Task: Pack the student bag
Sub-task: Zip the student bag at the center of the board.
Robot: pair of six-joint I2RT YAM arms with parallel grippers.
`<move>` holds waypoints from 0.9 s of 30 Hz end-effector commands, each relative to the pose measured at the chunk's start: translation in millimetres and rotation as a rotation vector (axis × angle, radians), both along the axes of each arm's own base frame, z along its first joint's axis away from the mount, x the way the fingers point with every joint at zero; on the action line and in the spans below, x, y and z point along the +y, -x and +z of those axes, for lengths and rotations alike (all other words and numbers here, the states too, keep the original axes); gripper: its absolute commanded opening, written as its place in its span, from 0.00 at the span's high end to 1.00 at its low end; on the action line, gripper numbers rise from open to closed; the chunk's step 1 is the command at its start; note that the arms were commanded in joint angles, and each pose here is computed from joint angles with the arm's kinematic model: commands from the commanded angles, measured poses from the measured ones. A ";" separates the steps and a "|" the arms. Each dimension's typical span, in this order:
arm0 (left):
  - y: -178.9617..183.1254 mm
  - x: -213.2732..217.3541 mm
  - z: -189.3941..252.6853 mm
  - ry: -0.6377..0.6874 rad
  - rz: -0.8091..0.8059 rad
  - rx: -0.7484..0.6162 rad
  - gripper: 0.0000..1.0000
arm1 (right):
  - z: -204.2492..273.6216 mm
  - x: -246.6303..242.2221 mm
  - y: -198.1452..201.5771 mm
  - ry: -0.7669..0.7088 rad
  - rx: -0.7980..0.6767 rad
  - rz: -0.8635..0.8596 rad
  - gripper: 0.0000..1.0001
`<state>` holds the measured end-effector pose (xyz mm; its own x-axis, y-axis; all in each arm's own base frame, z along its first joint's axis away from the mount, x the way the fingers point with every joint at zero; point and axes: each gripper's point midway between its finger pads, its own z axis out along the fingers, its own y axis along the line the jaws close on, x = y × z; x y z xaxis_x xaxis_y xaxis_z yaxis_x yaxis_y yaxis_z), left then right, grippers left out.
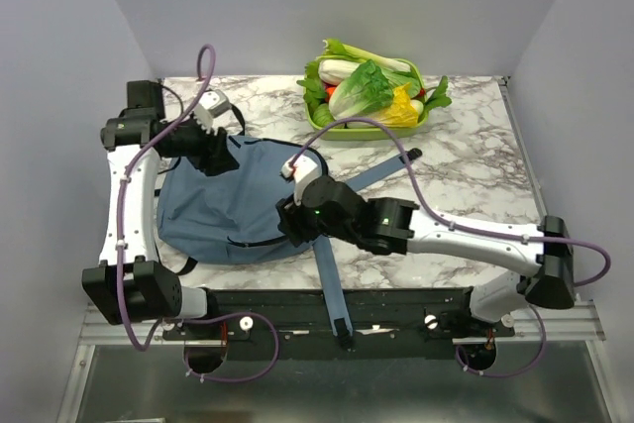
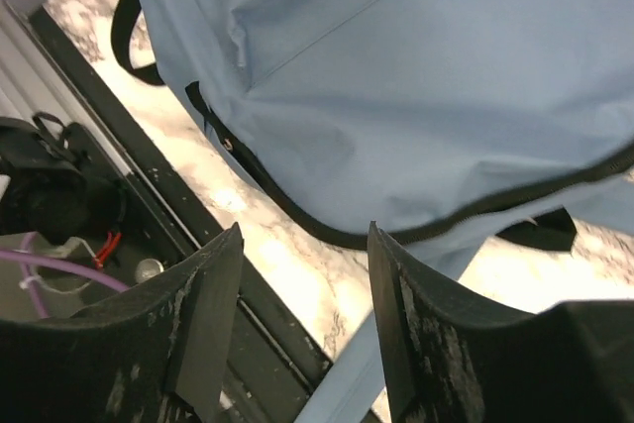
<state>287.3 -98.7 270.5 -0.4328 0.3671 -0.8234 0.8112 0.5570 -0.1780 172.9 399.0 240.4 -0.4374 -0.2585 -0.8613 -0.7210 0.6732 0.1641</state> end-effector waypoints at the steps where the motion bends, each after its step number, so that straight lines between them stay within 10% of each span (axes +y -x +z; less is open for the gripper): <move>1: 21.4 32.5 -5.8 0.010 -0.006 0.069 0.38 | -14.0 40.1 0.9 0.067 -0.063 0.141 0.36; 27: 40.3 87.7 -45.0 -0.004 0.184 0.173 0.38 | -78.7 149.8 34.1 0.167 -0.045 0.473 0.29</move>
